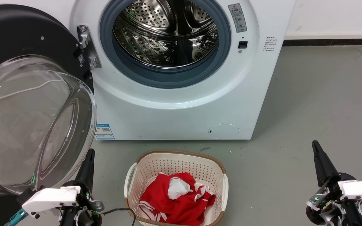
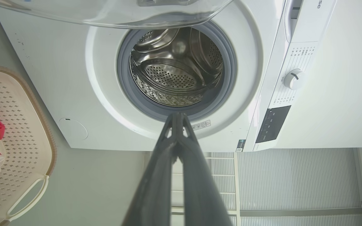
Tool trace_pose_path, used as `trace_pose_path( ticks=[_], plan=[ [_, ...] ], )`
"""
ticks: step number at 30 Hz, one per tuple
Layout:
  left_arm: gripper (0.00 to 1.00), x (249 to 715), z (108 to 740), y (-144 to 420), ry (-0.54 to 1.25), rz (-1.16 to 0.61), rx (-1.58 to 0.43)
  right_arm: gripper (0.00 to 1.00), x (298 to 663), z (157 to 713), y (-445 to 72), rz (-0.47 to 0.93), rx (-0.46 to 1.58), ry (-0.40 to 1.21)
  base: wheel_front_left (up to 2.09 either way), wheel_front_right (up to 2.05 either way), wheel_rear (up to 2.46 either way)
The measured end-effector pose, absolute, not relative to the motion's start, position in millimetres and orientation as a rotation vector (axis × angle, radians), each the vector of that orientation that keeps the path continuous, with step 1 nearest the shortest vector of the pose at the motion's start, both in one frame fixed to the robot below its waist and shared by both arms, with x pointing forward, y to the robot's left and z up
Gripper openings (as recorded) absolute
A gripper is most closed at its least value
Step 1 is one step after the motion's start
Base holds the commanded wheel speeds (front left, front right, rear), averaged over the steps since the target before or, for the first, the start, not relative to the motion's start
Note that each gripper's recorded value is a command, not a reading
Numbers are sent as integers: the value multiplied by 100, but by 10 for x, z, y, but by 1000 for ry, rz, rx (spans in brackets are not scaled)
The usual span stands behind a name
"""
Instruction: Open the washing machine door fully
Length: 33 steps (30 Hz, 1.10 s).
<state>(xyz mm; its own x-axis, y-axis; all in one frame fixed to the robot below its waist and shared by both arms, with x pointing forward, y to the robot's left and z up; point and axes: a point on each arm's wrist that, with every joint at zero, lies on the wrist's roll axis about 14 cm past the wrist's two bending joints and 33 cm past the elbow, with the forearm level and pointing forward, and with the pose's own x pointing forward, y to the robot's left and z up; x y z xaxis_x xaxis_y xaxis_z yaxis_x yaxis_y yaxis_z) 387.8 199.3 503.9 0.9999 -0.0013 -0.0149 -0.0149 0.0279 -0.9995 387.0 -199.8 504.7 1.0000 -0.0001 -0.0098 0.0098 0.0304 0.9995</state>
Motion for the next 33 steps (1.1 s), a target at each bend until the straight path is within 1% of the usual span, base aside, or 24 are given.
trace_pose_path(
  ticks=[5, 33],
  plan=[
    [0, 3879, 5046, 2000, 8, 7, -1573, 0, 3872, 5043, -2005, -9, 1572, 7, 0, 0, 0],
    [0, 3880, 5047, 2000, 7, 6, -1573, 0, 3872, 5041, -2003, -8, 1576, 7, 0, 0, 0]
  ],
)
